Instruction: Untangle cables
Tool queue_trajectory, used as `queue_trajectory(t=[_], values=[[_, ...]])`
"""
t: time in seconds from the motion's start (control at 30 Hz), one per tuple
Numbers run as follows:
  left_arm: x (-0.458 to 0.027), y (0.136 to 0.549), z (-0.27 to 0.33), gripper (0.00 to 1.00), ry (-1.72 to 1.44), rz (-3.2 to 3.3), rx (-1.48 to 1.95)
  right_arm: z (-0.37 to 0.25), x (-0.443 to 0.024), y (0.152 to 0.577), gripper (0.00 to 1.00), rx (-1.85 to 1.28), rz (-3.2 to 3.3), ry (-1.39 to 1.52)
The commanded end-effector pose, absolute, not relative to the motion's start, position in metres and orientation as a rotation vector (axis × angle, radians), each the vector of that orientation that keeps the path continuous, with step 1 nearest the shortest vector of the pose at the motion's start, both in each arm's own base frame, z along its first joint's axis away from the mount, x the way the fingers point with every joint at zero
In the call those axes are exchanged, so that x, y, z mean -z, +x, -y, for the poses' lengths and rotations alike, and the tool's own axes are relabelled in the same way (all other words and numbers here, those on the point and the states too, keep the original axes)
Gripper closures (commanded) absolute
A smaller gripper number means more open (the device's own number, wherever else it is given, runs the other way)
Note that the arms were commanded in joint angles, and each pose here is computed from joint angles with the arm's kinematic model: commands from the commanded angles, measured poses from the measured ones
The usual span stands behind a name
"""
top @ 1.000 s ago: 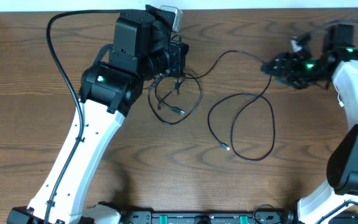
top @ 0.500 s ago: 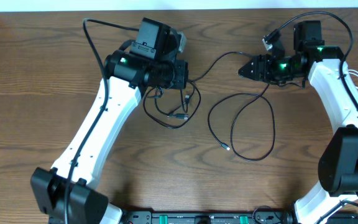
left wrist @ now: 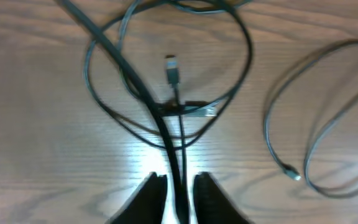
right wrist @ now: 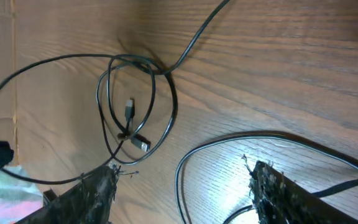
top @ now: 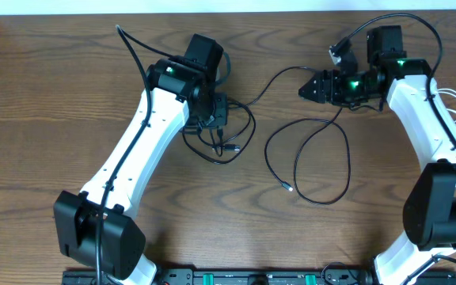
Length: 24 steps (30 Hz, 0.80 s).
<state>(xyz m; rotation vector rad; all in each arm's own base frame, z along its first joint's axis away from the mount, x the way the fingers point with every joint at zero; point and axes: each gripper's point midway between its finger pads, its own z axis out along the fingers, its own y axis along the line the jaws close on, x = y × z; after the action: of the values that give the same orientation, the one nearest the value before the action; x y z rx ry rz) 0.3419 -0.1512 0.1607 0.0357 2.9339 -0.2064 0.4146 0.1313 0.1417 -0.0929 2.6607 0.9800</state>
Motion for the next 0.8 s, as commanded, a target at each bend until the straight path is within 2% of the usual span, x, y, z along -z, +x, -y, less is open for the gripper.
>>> queue_trajectory(t=[0.0,0.1,0.13,0.53,0.63,0.77], values=[[-0.161,0.347,0.132,0.66,-0.001,-2.914,0.056,-0.138,-0.140,0.412,0.31,-0.961,-2.667,-0.126],[-0.161,0.349,0.128,0.27,-0.007,-2.905,0.021,-0.138,-0.139,0.412,0.28,-0.941,-2.677,-0.127],[-0.161,0.349,0.128,0.22,-0.008,-2.905,0.023,-0.138,-0.138,0.411,0.27,-0.942,-2.680,-0.125],[-0.136,0.340,0.114,0.21,-0.051,-2.939,-0.083,-0.139,-0.137,0.411,0.24,-0.923,-2.686,-0.132],[-0.166,0.361,0.078,0.21,-0.078,-2.785,-0.371,-0.139,-0.135,0.411,0.24,-0.895,-2.694,-0.136],[-0.213,0.385,0.087,0.22,-0.117,-2.656,-0.286,-0.138,-0.133,0.411,0.24,-0.876,-2.701,-0.136]])
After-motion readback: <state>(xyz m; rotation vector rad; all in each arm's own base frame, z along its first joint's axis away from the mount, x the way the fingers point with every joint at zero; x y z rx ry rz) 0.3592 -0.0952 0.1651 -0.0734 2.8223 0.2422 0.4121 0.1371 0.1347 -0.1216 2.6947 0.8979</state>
